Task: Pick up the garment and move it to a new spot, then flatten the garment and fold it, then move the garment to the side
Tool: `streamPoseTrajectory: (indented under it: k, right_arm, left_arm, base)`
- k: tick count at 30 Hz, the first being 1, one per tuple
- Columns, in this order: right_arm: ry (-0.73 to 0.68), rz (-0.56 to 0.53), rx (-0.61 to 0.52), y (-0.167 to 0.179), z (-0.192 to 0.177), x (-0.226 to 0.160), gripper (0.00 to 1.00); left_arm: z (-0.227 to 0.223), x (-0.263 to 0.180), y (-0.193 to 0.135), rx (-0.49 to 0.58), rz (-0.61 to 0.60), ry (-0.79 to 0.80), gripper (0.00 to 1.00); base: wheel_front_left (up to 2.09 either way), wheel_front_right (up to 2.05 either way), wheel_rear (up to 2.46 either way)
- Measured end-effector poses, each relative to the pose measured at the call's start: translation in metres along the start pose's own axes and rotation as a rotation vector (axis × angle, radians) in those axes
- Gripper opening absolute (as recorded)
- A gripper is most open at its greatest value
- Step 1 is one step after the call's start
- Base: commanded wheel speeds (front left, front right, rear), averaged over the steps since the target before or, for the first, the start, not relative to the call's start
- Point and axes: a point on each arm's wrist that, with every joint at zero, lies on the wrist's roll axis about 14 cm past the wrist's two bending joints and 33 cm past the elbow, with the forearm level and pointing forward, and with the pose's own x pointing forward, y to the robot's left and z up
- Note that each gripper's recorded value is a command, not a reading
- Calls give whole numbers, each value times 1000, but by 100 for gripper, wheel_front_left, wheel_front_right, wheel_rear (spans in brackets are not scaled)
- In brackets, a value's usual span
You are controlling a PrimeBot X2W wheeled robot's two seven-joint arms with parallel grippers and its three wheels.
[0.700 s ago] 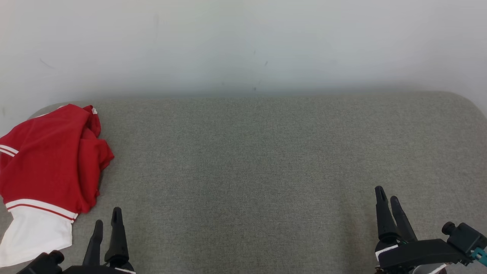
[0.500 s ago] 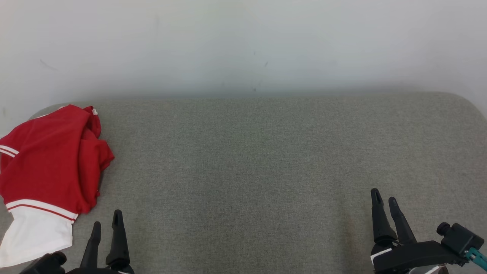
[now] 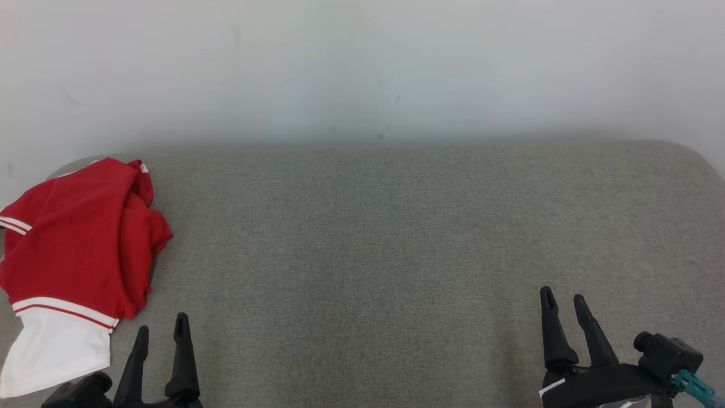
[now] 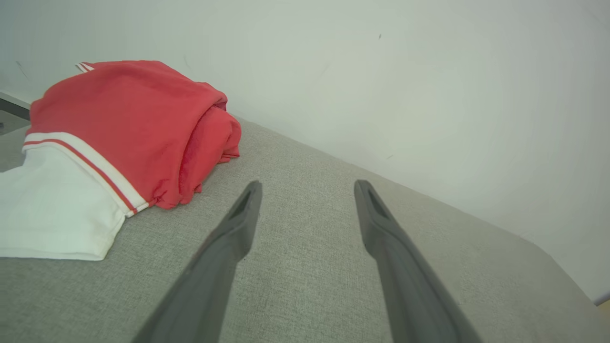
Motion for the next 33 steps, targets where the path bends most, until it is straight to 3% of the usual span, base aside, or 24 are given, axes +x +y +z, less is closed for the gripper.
streamPoseTrajectory:
  k: [33]
  right_arm:
    - [-70,85,-319,21,17,-1,100]
  left_arm:
    - [15,-7,-17,325,-94,-86,100]
  base:
    - [0,0,0]
